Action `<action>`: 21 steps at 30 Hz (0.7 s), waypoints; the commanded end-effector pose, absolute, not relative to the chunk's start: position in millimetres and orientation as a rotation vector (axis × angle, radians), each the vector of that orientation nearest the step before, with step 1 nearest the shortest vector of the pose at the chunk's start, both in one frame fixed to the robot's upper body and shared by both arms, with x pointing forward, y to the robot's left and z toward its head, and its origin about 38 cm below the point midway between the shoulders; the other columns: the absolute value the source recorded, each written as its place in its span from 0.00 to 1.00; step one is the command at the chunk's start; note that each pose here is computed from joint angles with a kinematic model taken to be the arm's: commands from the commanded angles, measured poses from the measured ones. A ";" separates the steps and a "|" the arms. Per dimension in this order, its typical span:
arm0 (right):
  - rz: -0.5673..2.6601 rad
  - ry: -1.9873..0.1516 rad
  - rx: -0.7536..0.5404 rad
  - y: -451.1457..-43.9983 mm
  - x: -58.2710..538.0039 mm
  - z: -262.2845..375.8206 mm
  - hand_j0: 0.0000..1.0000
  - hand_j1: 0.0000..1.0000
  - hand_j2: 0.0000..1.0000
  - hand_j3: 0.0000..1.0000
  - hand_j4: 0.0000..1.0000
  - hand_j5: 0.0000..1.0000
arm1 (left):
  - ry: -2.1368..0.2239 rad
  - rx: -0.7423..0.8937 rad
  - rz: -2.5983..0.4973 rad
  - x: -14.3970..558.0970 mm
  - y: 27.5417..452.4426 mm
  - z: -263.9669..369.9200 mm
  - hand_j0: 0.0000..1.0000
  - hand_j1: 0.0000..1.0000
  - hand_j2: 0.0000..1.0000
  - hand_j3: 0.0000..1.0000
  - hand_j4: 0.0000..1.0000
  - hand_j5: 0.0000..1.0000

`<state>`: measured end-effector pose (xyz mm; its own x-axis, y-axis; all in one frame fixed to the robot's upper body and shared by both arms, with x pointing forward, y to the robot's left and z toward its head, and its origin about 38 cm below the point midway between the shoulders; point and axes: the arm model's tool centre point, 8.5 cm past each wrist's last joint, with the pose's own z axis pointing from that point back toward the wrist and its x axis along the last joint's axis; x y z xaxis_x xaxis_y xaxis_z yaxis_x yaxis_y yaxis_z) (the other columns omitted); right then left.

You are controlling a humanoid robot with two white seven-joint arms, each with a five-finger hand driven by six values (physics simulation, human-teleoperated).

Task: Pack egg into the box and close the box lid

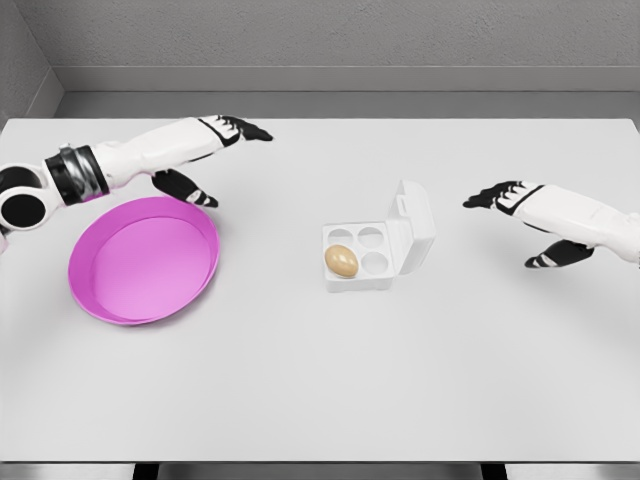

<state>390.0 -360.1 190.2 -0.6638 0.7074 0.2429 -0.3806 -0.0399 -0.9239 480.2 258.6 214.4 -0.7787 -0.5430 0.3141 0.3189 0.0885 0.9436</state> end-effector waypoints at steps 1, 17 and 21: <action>1.809 -1.474 -0.343 -354.4 388.8 188.5 1.00 1.00 1.00 1.00 1.00 1.00 | -1.757 0.245 -1.743 478.9 268.4 224.9 1.00 1.00 1.00 1.00 1.00 1.00; 1.866 -1.470 -0.264 -329.9 387.9 174.7 1.00 1.00 1.00 1.00 1.00 1.00 | -1.752 0.285 -1.692 459.9 304.3 228.2 1.00 1.00 1.00 1.00 1.00 1.00; 1.877 -1.493 -0.243 -318.8 385.6 173.7 1.00 1.00 1.00 1.00 1.00 1.00 | -1.755 0.281 -1.694 460.1 302.1 227.7 1.00 1.00 1.00 1.00 1.00 1.00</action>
<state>387.0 -324.6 174.0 -0.7188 0.6410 0.2693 -0.4105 -0.0787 -0.9085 459.5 302.6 225.2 -0.7494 -0.5847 0.3107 0.2958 0.1242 0.9471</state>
